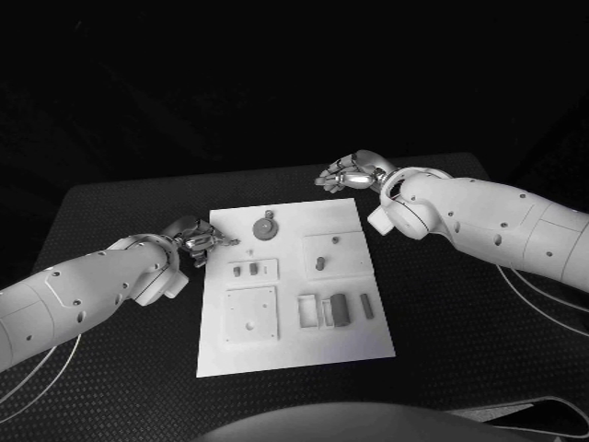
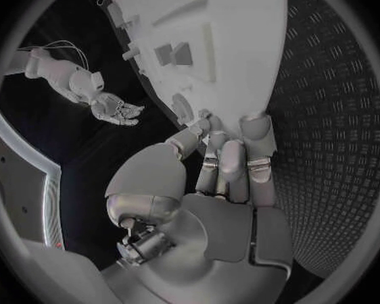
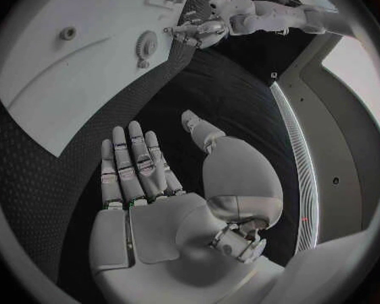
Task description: Assemble the parts on the task board
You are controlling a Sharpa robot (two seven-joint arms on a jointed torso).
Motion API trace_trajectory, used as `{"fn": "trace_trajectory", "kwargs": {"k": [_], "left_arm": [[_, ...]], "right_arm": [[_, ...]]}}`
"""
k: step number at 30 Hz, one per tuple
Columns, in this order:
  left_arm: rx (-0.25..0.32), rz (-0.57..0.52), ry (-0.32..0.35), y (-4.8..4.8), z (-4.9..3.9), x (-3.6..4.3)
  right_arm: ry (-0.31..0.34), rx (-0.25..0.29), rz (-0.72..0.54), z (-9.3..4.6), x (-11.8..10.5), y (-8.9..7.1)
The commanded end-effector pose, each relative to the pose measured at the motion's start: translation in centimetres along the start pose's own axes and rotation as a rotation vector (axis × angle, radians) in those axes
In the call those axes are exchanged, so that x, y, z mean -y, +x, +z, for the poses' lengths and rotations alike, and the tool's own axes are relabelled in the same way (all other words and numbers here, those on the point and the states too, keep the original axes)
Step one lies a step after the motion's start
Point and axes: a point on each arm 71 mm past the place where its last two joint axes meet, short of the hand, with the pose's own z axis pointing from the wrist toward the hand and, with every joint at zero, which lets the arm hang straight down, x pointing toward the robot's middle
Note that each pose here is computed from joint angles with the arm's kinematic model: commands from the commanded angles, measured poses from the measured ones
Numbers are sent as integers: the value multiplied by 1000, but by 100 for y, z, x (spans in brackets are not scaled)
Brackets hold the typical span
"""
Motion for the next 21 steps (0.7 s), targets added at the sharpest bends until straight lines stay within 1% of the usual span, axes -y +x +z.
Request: {"fn": "trace_trajectory", "kwargs": {"k": [1, 12, 15, 21], "left_arm": [[-4, 9, -47, 13, -3, -58], [8, 3, -86, 12, 15, -67], [7, 4, -108, 19, 26, -68], [13, 4, -127, 30, 54, -39]], "right_arm": [[-8, -6, -1, -2, -3, 3], [-8, -8, -1, -1, -7, 8], [-8, -7, -1, -1, -6, 7], [-9, -9, -1, 3, -11, 15]]}}
